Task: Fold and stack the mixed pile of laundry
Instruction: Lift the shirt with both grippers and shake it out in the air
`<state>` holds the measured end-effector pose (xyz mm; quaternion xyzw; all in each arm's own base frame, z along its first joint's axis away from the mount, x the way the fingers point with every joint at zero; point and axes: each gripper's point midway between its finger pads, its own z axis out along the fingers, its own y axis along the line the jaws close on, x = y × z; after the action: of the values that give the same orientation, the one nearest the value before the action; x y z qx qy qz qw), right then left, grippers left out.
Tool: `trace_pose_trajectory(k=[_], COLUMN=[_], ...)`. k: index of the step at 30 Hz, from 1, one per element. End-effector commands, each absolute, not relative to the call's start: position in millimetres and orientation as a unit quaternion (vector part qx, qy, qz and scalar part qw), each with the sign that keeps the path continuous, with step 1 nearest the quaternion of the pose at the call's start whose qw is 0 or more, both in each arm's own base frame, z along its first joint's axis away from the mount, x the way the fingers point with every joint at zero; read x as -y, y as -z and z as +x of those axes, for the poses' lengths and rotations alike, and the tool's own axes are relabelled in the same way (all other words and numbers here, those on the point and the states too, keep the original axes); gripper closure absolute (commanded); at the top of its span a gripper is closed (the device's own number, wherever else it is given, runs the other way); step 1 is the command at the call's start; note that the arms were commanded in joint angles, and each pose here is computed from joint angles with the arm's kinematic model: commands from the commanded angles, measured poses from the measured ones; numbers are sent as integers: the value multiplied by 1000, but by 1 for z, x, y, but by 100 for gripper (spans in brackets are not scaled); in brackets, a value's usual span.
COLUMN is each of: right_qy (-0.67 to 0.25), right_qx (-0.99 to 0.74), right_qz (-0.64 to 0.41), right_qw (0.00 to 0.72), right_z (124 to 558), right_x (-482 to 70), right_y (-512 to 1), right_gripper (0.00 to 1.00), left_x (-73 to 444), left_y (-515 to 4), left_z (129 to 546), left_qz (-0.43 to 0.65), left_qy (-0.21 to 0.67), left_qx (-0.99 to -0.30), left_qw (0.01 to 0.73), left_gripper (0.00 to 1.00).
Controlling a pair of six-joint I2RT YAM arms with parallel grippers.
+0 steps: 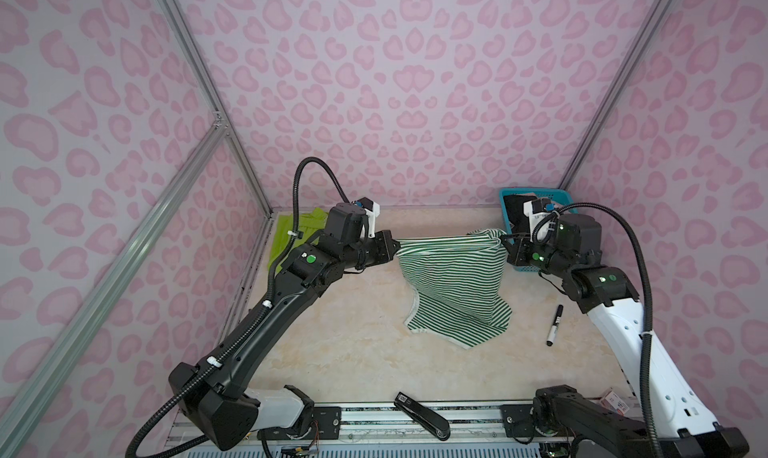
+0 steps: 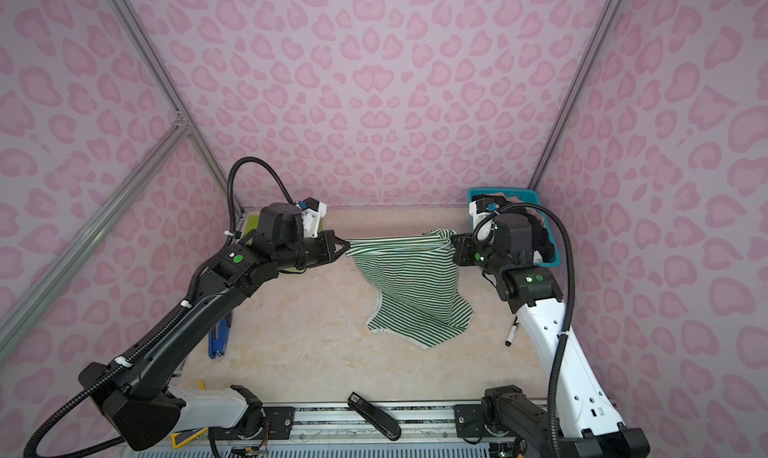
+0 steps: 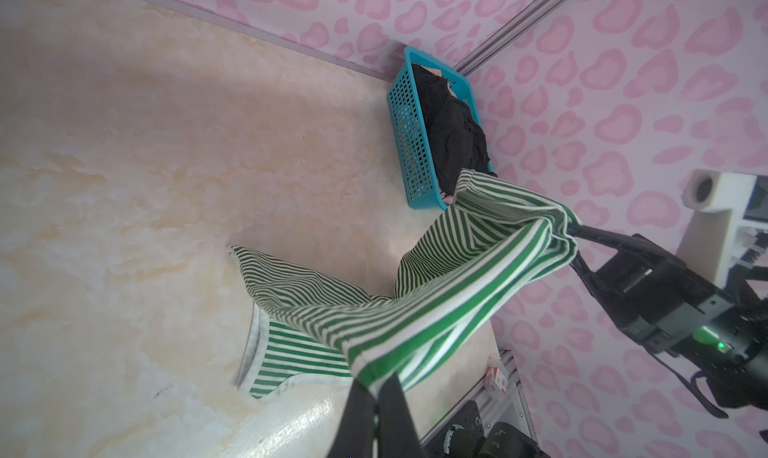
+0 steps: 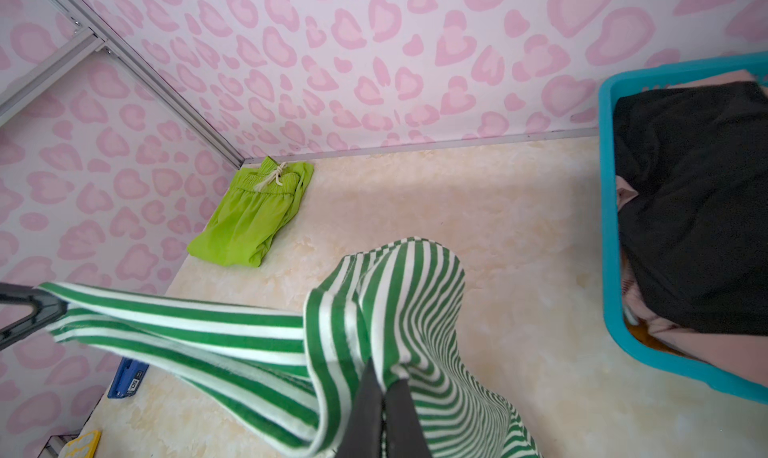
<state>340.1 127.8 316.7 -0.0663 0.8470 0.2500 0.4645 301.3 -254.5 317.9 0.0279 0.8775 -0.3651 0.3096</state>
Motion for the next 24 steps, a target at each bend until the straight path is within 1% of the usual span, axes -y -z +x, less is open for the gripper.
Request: trace_pose_trajectory(k=[1,6,10,11,12,14,20,22,24], right_qy=[-244,-227,-208,-203,-200,-210,-259,-277,-290], right_qx=[-844,-859,-862,-860,-858,-845,-801,-792,-785], right_qz=[-71,-97,-122,-131,-141,-173,-278,-297,-302], right_qw=[472,448,446,449,452,459,462,456,456], right_z=[370,400,392,384,376,351,267,249,238], right_x=[-137,-161,-167,-168,-168,-173,-205,-219,-232], right_y=[-308,-287,-290,-293,-297,-310,-333,-337,-341], right_gripper=[100,100,100,100,100,100,100,100,100], left_x=[231,190,181,183,185,182,139,133,139], left_y=[-305,-305,-320,-322,-336,-349,-396,-413,-424], left_z=[305,323,334,334,333,329,307,309,322], left_qz=[-5,-50,-54,-45,-38,-33,-51,-42,-23], left_qy=[316,237,232,234,242,244,194,181,171], left_qx=[-890,-894,-887,-887,-881,-875,-850,-839,-838], left_qw=[330,377,394,395,405,416,486,511,518], left_gripper=[98,98,98,98,98,98,98,98,98])
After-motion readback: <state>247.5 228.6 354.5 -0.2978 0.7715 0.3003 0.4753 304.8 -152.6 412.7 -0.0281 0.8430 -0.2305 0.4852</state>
